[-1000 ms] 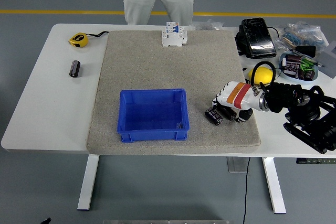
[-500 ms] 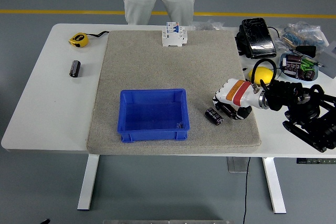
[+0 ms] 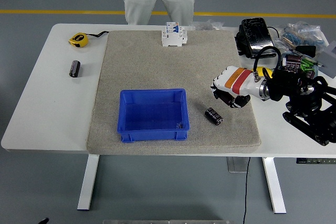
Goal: Pick up the battery,place it into the box
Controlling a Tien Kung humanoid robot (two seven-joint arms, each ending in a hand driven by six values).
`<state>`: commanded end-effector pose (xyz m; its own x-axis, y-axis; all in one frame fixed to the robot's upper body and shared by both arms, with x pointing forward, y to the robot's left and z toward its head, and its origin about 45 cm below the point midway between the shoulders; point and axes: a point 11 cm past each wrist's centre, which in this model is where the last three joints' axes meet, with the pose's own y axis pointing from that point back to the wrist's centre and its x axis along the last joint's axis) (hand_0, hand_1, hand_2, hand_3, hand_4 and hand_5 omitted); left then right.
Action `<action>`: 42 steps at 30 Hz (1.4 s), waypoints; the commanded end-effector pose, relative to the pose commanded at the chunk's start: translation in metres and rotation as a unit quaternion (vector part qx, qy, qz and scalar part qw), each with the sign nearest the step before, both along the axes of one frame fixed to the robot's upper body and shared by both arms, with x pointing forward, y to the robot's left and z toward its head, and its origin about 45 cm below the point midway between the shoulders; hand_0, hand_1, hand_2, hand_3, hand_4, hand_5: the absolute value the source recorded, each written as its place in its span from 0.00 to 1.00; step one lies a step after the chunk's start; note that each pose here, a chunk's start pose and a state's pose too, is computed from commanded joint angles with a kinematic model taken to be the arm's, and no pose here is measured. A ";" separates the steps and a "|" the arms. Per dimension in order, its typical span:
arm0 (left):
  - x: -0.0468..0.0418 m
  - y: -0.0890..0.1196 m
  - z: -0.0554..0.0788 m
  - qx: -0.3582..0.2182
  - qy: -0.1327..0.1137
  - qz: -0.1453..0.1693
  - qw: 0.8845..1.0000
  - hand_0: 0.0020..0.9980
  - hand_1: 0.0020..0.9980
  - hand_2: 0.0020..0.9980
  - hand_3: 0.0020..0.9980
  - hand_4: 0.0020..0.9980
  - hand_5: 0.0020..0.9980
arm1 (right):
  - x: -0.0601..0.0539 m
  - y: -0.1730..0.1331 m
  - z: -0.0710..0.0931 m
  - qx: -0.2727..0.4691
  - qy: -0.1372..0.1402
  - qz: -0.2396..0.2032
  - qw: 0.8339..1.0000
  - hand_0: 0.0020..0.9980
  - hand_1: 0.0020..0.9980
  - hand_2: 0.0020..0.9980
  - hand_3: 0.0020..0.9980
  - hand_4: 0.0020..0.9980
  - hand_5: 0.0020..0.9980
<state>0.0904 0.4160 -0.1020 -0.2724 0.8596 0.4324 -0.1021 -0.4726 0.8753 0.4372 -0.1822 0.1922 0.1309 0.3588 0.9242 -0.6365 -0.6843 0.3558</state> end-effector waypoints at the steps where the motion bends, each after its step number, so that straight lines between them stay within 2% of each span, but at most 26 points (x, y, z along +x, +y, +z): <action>1: -0.0002 0.000 0.000 0.000 0.000 0.000 1.000 0.71 0.66 0.77 0.72 0.74 0.55 | -0.001 0.005 0.006 0.011 -0.003 0.002 1.000 0.53 0.48 0.49 0.47 0.65 0.02; 6: -0.0011 0.000 0.000 0.000 0.000 0.001 1.000 0.71 0.65 0.77 0.72 0.74 0.55 | -0.008 0.033 0.024 0.050 -0.001 0.000 0.999 0.55 0.48 0.51 0.49 0.67 0.04; 9: -0.0004 -0.001 -0.001 -0.001 0.000 0.001 1.000 0.71 0.65 0.77 0.72 0.74 0.55 | -0.016 0.054 0.031 0.070 0.002 0.005 0.998 0.55 0.48 0.51 0.49 0.67 0.04; 10: -0.0001 -0.002 -0.001 -0.001 -0.001 0.001 1.000 0.71 0.65 0.77 0.72 0.74 0.55 | -0.019 0.060 0.033 0.072 0.002 0.009 0.997 0.58 0.52 0.57 0.54 0.73 0.10; 15: 0.0004 -0.001 0.000 -0.001 -0.002 0.000 1.000 0.71 0.65 0.77 0.72 0.74 0.55 | -0.039 0.092 0.032 0.055 0.014 0.044 0.997 0.58 0.52 0.57 0.54 0.73 0.10; 16: 0.0009 -0.001 0.000 -0.001 -0.002 -0.001 1.000 0.71 0.65 0.77 0.72 0.74 0.55 | -0.044 0.100 0.029 0.045 0.021 0.054 0.997 0.62 0.62 0.70 0.76 0.94 0.23; 19: 0.0017 -0.001 0.000 -0.001 -0.003 -0.001 1.000 0.71 0.65 0.77 0.72 0.74 0.55 | -0.055 0.111 0.022 0.021 0.035 0.070 0.997 0.62 0.62 0.70 0.76 0.94 0.23; 21: 0.0023 -0.001 0.000 0.000 -0.003 -0.002 1.000 0.71 0.65 0.77 0.72 0.74 0.55 | -0.062 0.119 0.015 -0.001 0.036 0.091 0.995 0.62 0.62 0.70 0.76 0.94 0.23; 22: 0.0026 -0.001 0.000 0.000 -0.003 -0.002 1.000 0.71 0.65 0.77 0.72 0.74 0.56 | -0.064 0.121 0.013 -0.008 0.034 0.099 0.994 0.71 0.71 0.81 0.88 1.00 0.23; 24: 0.0029 0.000 0.001 0.001 -0.003 -0.002 1.000 0.71 0.65 0.77 0.72 0.74 0.56 | -0.068 0.126 0.010 -0.013 0.032 0.109 0.993 0.71 0.71 0.81 0.88 1.00 0.23; 28: 0.0042 0.000 0.001 0.003 -0.004 -0.003 1.000 0.71 0.64 0.76 0.72 0.74 0.55 | -0.069 0.133 0.011 0.001 0.025 0.117 0.993 0.72 0.74 0.83 0.90 1.00 0.24; 34: 0.0059 0.002 0.002 0.005 -0.005 -0.004 1.000 0.70 0.64 0.76 0.72 0.74 0.55 | -0.063 0.136 0.023 0.019 0.012 0.115 0.993 0.72 0.74 0.83 0.90 1.00 0.24; 42: 0.0033 0.005 0.002 0.010 -0.003 -0.002 1.000 0.70 0.64 0.76 0.72 0.74 0.56 | -0.047 0.128 0.053 0.033 -0.012 0.105 0.994 0.72 0.73 0.81 0.88 1.00 0.24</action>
